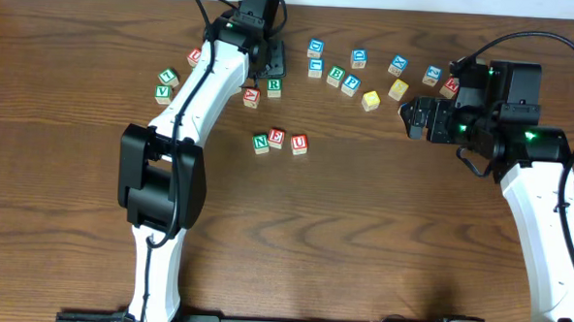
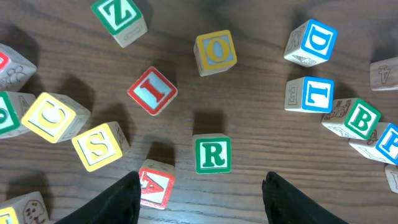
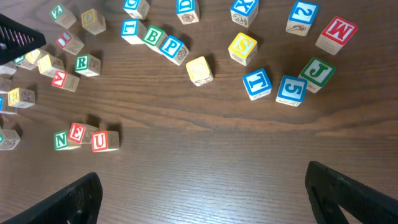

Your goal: Spell out NEURIPS

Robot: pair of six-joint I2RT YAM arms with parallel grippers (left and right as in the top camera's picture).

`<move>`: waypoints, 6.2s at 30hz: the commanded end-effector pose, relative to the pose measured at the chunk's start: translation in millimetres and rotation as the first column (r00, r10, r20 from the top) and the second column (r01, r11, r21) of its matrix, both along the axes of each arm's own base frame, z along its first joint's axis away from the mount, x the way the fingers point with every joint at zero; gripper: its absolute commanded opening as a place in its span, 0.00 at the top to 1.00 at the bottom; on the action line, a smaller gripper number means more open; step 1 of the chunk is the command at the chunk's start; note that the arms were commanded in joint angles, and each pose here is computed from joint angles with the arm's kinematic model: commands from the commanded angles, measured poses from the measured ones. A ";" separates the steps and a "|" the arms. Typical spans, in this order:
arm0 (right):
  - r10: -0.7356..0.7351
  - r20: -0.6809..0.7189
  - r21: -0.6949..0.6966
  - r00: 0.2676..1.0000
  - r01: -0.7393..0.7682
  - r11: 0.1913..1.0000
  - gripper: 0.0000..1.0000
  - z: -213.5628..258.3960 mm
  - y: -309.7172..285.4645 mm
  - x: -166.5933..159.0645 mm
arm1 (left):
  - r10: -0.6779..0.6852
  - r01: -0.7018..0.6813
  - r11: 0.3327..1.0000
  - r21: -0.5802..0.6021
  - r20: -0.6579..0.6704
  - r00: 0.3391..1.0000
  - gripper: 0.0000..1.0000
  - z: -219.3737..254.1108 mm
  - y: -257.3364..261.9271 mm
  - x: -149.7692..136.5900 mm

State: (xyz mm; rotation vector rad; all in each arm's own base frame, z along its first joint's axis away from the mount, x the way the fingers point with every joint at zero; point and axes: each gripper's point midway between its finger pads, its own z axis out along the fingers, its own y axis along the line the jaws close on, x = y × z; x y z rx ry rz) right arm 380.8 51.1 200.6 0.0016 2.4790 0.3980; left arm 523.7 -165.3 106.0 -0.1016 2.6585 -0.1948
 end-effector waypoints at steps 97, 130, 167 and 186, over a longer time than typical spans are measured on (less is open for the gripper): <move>-0.002 -0.041 0.008 0.999 0.002 1.000 0.01 -2.8 2.6 -4.8 | -0.101 0.126 0.987 0.097 -0.234 0.967 0.67 -82.4 -110.0 -125.2; -0.002 -0.040 0.008 0.999 0.002 1.000 0.01 -2.5 2.6 -4.7 | -0.066 0.067 0.998 0.005 -0.125 0.990 0.49 -31.3 -117.8 -113.8; -0.017 0.015 0.032 1.000 0.016 0.999 0.02 6.9 4.2 7.2 | -0.034 0.036 0.999 -0.011 0.171 0.985 0.50 140.7 -12.0 -103.9; 0.049 0.075 0.076 0.996 -0.054 0.996 0.03 32.6 41.2 12.1 | 0.088 -0.092 0.995 0.025 0.129 0.988 0.50 144.1 59.1 -103.5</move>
